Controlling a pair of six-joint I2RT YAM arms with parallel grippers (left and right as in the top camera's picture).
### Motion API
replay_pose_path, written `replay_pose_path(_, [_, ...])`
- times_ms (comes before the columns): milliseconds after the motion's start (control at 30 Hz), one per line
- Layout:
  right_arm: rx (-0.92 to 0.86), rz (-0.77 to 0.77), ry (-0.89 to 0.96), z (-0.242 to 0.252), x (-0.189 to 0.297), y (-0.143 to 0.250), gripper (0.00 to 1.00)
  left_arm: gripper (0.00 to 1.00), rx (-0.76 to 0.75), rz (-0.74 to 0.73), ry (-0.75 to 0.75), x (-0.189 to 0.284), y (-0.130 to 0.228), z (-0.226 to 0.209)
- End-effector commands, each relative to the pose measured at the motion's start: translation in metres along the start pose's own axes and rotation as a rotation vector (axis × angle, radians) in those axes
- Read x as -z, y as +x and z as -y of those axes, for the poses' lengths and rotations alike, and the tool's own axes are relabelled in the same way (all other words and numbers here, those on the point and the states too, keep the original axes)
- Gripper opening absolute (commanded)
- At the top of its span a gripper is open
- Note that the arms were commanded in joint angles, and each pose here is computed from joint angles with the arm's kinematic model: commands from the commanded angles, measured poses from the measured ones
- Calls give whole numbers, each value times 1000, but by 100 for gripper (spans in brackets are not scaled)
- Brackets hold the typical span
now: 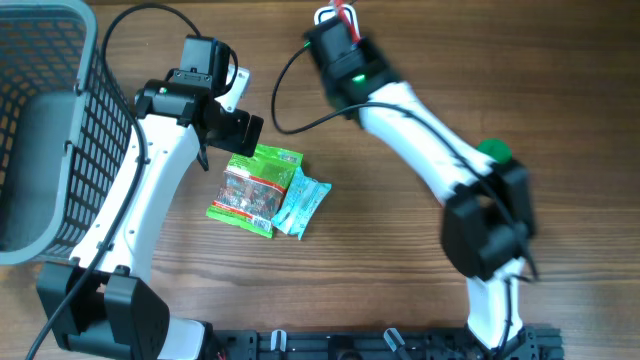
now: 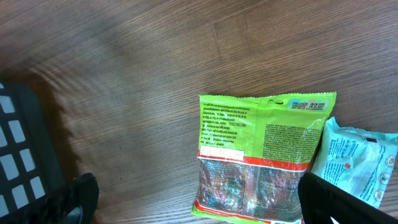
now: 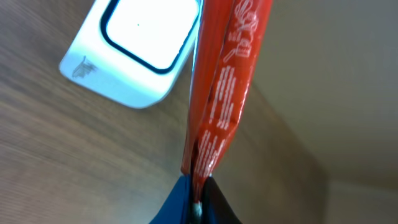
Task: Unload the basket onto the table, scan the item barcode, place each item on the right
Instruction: 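Carry the candy bar to the scanner window with the right gripper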
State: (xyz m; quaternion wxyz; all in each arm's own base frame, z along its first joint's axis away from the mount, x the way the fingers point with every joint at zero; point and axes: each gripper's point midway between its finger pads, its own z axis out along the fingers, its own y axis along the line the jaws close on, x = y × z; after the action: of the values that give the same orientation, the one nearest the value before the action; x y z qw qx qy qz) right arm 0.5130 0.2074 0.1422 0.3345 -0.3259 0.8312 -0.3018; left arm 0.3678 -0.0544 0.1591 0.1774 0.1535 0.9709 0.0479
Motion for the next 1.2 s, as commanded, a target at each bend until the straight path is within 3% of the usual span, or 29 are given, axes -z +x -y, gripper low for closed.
replay_pose_path(0, [221,-105,206,5,-29,12,4,100,-9,15,-11,4,-4,-2])
replay_pose_path(200, [304,-94,288,-10,-58,3,4,100,-9,15,-11,4,-4,-2])
replay_pose_path(600, [346,-100,183,-35,-90,22,4,100,-9,15,-11,4,-4,-2])
replay_pose_path(933, [241,-58,169,-37,-85,14,4,100,-9,15,-11,4,-4,-2])
replay_pose_path(1067, [71,-6,162,-11,-57,-2,4,100,-9,15,-11,4,-4,-2])
replay_pose_path(1167, [-48,30,47,3,-23,-6,4,100,-8,15,-11,4,-4,-2])
